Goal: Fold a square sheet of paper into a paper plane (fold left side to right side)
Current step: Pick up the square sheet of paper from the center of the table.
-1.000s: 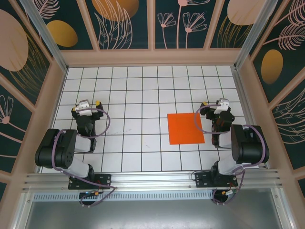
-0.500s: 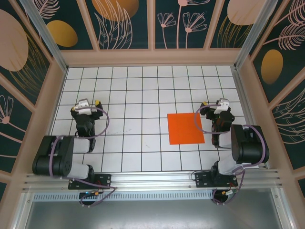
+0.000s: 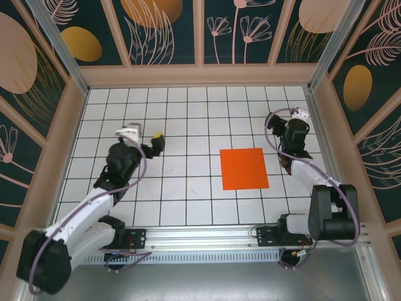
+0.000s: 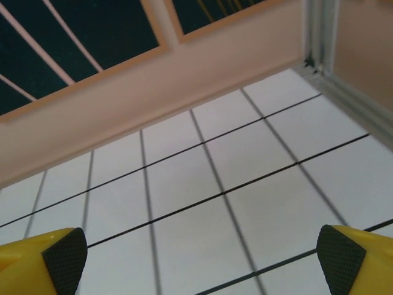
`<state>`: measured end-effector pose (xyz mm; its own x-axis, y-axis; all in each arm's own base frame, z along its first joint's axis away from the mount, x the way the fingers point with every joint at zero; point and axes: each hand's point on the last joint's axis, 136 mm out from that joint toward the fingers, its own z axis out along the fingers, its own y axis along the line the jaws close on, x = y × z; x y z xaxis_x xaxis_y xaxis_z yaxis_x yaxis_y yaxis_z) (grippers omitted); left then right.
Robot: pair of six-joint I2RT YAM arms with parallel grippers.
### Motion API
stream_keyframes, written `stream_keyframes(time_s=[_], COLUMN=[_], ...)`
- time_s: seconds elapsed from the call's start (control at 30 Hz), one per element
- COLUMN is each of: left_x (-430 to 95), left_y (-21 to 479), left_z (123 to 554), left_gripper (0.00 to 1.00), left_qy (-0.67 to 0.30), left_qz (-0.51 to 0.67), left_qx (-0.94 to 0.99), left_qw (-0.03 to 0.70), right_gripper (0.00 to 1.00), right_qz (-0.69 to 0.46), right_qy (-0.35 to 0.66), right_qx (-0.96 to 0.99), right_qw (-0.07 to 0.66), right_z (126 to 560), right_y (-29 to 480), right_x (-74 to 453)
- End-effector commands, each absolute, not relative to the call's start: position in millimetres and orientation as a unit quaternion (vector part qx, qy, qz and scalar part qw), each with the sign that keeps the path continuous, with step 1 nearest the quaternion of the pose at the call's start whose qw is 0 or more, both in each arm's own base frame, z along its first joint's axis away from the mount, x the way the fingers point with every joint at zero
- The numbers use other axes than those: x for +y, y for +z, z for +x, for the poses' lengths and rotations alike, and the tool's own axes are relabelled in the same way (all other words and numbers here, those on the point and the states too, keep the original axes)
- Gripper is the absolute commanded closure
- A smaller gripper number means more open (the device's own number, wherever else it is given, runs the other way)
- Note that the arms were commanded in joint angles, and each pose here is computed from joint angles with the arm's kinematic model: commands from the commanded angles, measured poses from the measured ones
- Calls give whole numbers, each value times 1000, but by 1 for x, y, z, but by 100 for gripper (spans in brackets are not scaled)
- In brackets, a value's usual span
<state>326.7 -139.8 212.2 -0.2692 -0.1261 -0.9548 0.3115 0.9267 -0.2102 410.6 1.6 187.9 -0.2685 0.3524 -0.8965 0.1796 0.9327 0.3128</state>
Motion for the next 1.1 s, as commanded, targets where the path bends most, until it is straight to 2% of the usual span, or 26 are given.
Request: stream_keyframes(time_s=[0.0, 0.1, 0.27, 0.4, 0.77, 1.07], left_x=[-198, -255, -326, -364, -425, -429], left_y=[189, 178, 160, 122, 67, 48], left_z=[319, 313, 293, 263, 223, 212], left_gripper=[1, 2, 2, 1, 2, 2], left_qy=[-223, -241, -274, -241, -242, -251], left_qz=[134, 209, 308, 410, 504, 522], left_qx=[813, 814, 801, 794, 771, 768], left_qw=[521, 486, 434, 378, 306, 274], right_gripper=[1, 1, 1, 1, 1, 1], right_qz=[227, 265, 251, 233, 190, 189], right_qy=[79, 95, 110, 113, 105, 119], right_qx=[854, 873, 917, 941, 963, 961], right_qw=[461, 398, 290, 218, 162, 165], right_z=[376, 350, 313, 287, 286, 295], right_y=[155, 143, 107, 73, 42, 45], right_x=[17, 21, 37, 46, 50, 59])
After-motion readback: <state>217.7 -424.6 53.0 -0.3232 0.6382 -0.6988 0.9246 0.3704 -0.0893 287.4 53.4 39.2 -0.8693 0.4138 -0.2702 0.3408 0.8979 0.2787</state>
